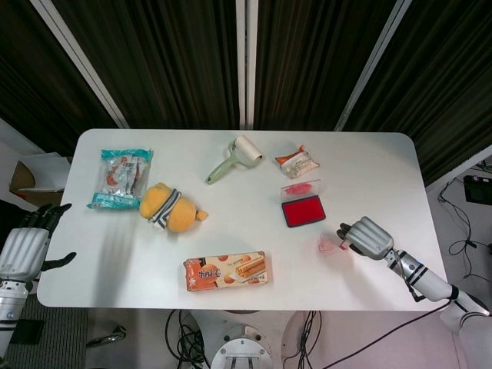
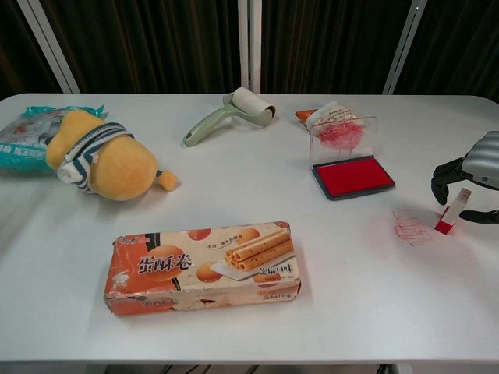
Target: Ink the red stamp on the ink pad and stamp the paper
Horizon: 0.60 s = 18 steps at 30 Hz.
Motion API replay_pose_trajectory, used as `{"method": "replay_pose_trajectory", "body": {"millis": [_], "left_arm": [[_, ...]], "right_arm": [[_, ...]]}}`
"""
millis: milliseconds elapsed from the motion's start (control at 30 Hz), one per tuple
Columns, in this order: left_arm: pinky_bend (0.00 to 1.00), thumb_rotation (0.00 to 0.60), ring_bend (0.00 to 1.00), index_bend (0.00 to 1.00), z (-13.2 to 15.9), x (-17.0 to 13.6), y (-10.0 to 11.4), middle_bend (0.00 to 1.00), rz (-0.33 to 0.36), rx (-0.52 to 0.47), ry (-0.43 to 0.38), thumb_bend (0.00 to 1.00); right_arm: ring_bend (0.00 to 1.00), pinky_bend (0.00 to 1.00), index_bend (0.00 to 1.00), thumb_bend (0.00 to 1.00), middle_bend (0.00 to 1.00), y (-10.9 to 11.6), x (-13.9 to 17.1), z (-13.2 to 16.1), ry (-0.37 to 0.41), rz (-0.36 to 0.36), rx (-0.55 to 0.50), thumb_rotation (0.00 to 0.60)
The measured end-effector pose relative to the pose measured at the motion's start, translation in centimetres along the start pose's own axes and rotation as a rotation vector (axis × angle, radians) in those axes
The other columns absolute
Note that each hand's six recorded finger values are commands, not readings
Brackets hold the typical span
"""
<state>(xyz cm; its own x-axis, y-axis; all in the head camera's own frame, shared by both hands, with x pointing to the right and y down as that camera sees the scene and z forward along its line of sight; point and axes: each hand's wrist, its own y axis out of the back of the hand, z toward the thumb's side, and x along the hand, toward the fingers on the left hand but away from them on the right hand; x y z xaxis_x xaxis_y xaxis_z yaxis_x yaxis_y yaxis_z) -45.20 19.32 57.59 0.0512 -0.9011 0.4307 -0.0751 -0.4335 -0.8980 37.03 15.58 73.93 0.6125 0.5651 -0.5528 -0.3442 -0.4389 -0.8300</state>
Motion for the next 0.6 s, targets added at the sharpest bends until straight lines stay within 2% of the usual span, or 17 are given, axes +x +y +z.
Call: {"method": "replay_pose_trajectory", "body": {"millis": [600], "left_arm": [[0.21,0.6,0.12,0.13,-0.08,0.0,-0.04,0.18,-0.004,-0.005,0.002,0.12]], "right_arm": [[0.78,1.0,0.58,0.29,0.5,-0.44,-0.36,0.25,0.0,0.007,-0.013,0.6]]}}
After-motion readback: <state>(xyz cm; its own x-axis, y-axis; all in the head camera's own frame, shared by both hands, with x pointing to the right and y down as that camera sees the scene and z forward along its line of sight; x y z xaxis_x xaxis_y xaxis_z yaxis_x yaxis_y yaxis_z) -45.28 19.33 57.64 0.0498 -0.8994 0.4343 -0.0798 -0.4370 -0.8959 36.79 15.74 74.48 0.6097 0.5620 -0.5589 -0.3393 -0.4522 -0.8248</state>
